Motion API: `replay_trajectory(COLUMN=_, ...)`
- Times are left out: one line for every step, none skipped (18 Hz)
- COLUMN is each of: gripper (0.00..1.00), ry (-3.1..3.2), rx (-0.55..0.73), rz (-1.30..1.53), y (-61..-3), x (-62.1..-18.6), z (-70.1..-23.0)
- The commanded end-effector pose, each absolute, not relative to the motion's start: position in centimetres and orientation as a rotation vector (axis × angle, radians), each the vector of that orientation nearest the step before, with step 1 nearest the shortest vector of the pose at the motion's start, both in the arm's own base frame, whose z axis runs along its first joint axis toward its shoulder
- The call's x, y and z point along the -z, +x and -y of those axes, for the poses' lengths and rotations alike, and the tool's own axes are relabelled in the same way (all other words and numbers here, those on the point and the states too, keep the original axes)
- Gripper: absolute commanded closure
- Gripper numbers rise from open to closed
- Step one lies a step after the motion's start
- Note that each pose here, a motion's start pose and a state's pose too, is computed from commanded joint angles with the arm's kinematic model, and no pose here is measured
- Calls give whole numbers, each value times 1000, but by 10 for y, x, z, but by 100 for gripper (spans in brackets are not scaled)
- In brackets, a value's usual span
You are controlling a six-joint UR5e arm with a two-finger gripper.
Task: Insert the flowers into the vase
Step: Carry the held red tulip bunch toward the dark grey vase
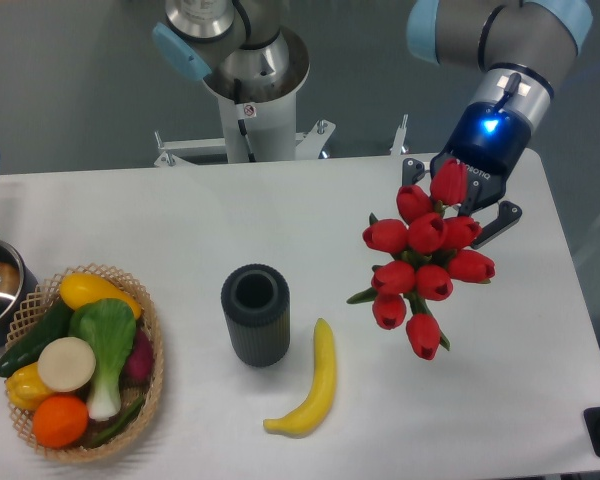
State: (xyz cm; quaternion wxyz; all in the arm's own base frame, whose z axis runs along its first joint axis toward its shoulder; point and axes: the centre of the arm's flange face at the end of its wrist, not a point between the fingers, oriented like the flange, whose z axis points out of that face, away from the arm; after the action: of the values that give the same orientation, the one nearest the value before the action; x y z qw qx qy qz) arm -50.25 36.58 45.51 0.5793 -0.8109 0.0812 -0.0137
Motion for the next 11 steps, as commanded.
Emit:
replay_trajectory(gripper=63, ry=-1896, rx=34, rz=-192, y=-502, x=-454, z=-366)
replay_trajectory(gripper=63, ry=-1897, rx=39, rz=-193, y=-500, x=-452, z=-368)
replay_trajectory(gripper=63, ry=-1896, rx=43, rz=-196, y=-499, x=-451, z=-370)
replay_trajectory(gripper=63, ry=-1895, rx=38, rz=-198, y=-500, x=-456, z=-371)
replay_trajectory(gripper=63, ry=-1895, rx=40, rz=-198, y=-500, x=-454, z=-371)
replay_trajectory(gripper=63, ry=-1897, rx=46, rz=-194, y=-499, x=-451, z=-370)
replay_trajectory(gripper=63, ry=-1895, rx=43, rz=-196, y=-499, x=-453, z=-370)
replay_trajectory(gripper=63, ry=-1885, rx=43, rz=-202, y=-499, x=-456, z=-372)
replay_trajectory(gripper=63, ry=-1862, rx=55, rz=-215, y=-496, x=-458, z=-376)
replay_trajectory(gripper=63, ry=-1839, rx=72, rz=-224, y=-494, x=-457, z=-381)
replay_trajectory(gripper=63, ry=-1820, rx=83, rz=-228, y=-492, x=-457, z=-383)
